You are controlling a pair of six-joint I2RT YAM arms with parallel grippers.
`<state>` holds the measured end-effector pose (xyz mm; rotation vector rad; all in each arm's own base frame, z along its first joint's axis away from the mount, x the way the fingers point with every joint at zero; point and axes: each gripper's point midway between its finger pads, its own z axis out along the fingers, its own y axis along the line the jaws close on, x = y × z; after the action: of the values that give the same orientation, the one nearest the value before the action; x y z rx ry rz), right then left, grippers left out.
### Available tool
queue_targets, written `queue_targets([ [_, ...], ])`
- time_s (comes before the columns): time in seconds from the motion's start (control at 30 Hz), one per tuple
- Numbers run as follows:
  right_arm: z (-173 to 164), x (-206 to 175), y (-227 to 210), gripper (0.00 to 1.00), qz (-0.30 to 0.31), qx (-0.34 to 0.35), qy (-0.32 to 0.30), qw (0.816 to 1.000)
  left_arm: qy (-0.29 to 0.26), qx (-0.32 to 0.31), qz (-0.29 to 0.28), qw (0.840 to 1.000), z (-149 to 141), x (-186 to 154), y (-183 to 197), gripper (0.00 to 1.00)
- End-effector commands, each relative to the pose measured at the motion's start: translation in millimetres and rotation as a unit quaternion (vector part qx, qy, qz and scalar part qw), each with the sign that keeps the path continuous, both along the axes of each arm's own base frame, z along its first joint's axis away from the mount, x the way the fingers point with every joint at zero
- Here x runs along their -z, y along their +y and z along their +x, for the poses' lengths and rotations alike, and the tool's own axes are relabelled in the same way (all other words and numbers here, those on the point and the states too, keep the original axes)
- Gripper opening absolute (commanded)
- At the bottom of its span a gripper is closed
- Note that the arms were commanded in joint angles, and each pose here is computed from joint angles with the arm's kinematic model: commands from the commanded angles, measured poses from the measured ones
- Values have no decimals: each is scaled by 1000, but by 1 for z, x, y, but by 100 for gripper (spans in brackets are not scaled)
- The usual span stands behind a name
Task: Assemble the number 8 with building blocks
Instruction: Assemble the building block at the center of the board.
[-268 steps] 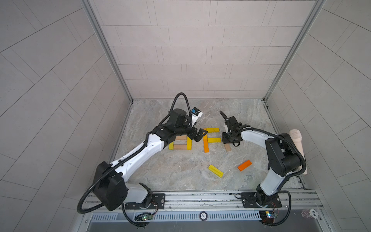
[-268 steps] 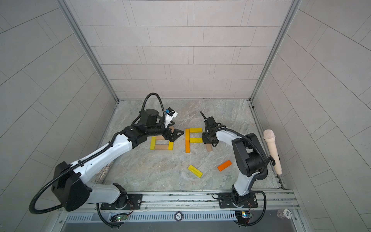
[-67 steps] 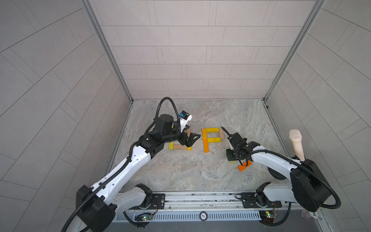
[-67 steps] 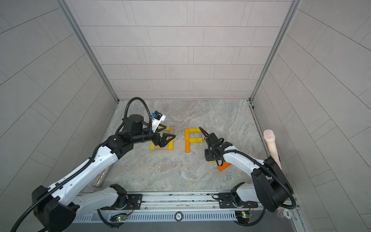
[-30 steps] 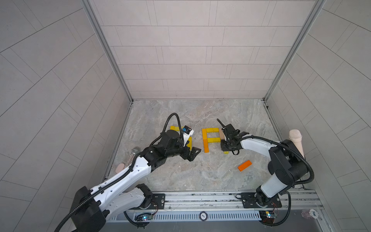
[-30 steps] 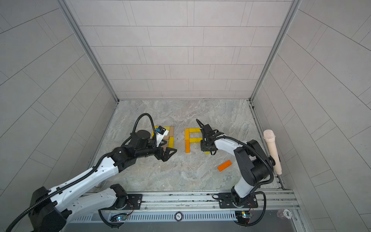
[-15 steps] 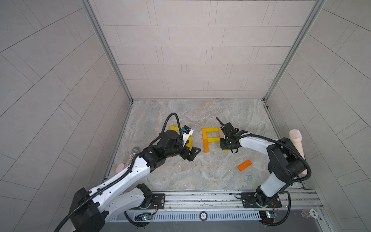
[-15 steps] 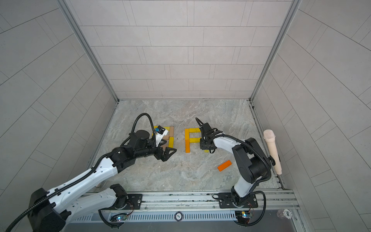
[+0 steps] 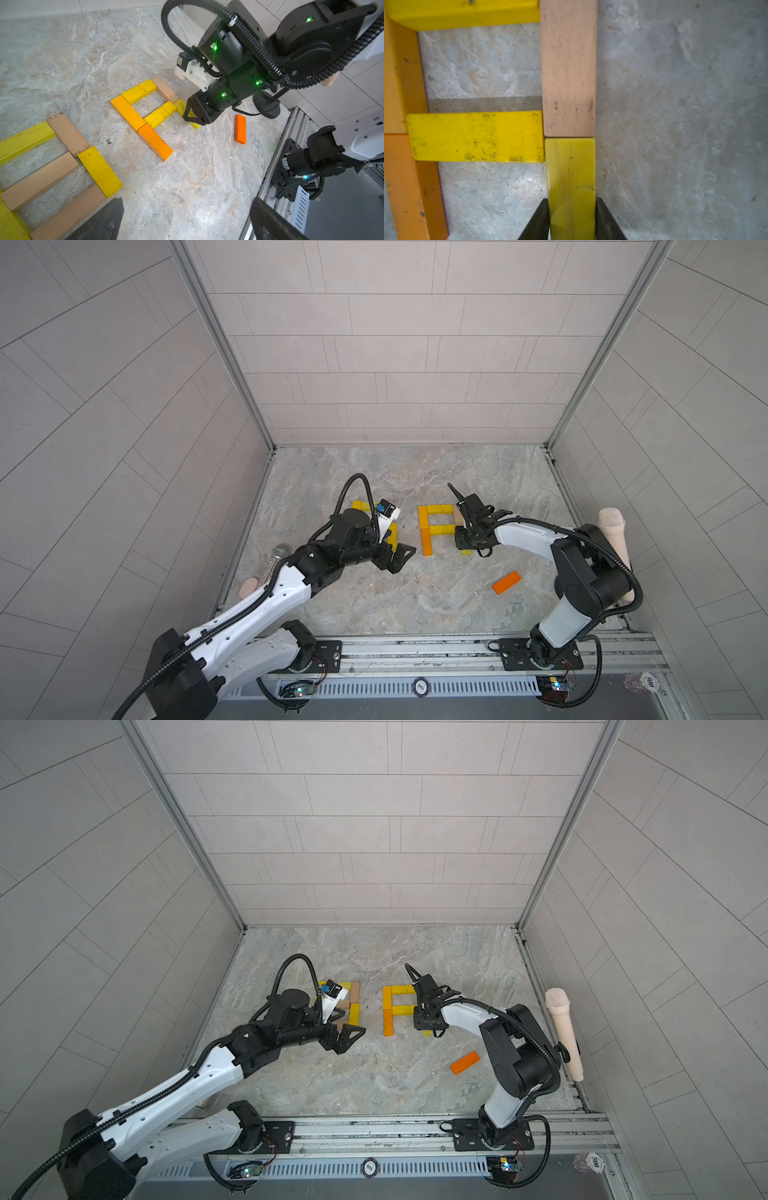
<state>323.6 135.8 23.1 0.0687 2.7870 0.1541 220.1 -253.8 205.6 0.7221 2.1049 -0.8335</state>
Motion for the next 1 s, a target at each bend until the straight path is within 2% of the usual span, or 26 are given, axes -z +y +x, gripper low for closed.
queue_targets([
  [0.0,-4,2,-4,37,-3,10,6,1000,-17,0,-12,1000,1,-10,-2,100],
  [0.3,-4,2,-5,37,-2,11,7,1000,-17,0,-13,1000,1,-10,-2,100],
  [0.67,-9,-21,-7,56,12,20,-17,1000,-20,0,-15,1000,0,-14,-1,100],
  [0.83,-30,-37,-19,68,19,40,-33,998,-24,2,-13,1000,-2,-21,1,100],
  [0.97,-56,-46,-46,70,-7,86,-35,996,-32,5,-9,999,-2,-27,2,100],
])
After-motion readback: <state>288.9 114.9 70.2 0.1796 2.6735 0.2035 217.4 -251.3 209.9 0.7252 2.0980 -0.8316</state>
